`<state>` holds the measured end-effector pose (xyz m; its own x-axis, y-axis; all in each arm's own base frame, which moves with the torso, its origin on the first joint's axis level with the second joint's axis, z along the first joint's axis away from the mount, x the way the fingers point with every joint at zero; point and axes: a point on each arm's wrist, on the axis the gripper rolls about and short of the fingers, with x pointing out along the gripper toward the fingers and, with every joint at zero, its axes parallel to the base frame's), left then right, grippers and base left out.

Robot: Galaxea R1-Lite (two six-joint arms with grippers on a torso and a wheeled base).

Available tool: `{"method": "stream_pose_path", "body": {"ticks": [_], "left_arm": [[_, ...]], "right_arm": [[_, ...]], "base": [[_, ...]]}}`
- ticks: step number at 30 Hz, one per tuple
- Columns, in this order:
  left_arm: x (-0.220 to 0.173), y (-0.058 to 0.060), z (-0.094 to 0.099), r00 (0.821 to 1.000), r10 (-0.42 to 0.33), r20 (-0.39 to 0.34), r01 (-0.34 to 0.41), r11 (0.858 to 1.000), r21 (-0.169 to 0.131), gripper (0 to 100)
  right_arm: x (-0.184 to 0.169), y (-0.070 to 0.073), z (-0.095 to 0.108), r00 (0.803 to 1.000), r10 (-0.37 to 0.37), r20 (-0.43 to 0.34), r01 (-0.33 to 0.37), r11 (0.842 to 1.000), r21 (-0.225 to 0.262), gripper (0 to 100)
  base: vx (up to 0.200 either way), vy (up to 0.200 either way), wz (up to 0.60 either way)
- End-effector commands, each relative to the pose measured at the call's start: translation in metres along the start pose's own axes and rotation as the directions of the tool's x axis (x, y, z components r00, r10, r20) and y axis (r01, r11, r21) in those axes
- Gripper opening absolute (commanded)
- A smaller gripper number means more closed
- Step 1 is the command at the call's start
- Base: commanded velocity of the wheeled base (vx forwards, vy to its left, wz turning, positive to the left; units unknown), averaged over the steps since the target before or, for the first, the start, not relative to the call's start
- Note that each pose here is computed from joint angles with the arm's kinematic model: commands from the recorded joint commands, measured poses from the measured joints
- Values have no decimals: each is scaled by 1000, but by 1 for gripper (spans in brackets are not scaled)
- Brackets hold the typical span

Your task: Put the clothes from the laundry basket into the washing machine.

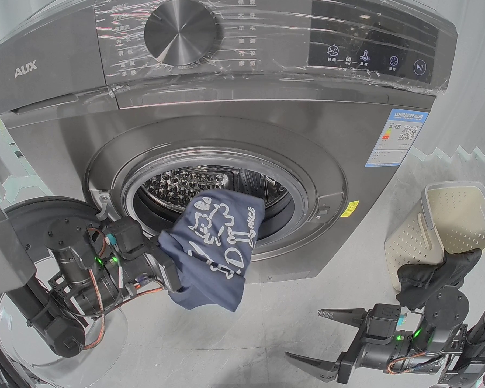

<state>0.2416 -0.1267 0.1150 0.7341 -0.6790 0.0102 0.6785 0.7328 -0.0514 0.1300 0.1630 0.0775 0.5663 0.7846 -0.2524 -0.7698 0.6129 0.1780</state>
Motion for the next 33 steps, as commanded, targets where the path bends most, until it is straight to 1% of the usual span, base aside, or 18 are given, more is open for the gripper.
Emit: {"method": "stream_pose_path", "body": {"ticks": [1,2,4,6,8,10,14,17,18,21,22,24,27,28,31,33], "left_arm": [[-3,-19,-10,997,-63,-49,62,998,-7,0],[-4,-27,-15,994,-83,-72,82,997,-13,0],[2,-33,-23,991,-87,-101,85,996,-19,0],[15,-33,-24,995,-61,-84,60,998,-14,0],[24,-31,-24,996,-59,-67,58,998,-10,0],[41,-24,-27,998,-41,-47,41,999,-10,0],[64,-18,-32,999,-29,-19,29,999,-16,0],[78,-2,-35,999,39,5,-39,999,-10,0],[84,1,-36,998,55,17,-55,998,-12,0],[92,9,-36,996,78,39,-78,997,-13,0],[98,14,-38,995,92,49,-91,996,-12,0],[105,19,-38,993,98,66,-98,995,-10,0],[116,28,-40,989,121,87,-120,993,-18,0],[118,29,-40,988,127,94,-125,992,-22,0],[135,35,-35,976,160,148,-156,987,-39,0],[142,36,-35,972,175,155,-169,984,-47,0]], "right_arm": [[1,7,0,1000,27,2,-27,1000,-7,100],[1,10,0,999,39,3,-39,999,-9,100],[1,11,0,999,36,6,-36,999,-9,100],[0,11,1,1000,28,9,-28,1000,-8,100],[0,11,2,1000,27,16,-27,1000,-8,100],[1,12,5,999,32,31,-31,999,-9,100],[0,12,4,999,28,30,-28,1000,-8,100],[0,12,6,999,30,37,-29,1000,-8,100],[0,12,6,999,30,37,-29,1000,-8,100],[0,12,6,999,30,37,-29,1000,-8,100],[0,12,6,999,30,39,-30,1000,-8,100],[1,12,7,999,31,45,-31,999,-9,100],[1,12,7,999,32,43,-32,999,-9,100],[1,12,7,999,32,43,-32,999,-9,100],[2,12,7,999,32,41,-32,999,-9,100],[2,13,6,999,33,41,-33,999,-9,100]], "base": [[0,0,0],[0,0,0],[0,0,0],[0,0,0],[0,0,0],[0,0,0],[0,0,0],[0,0,0],[0,0,0],[0,0,0],[0,0,0],[0,0,0],[0,0,0],[0,0,0],[0,0,0],[0,0,0]]}}
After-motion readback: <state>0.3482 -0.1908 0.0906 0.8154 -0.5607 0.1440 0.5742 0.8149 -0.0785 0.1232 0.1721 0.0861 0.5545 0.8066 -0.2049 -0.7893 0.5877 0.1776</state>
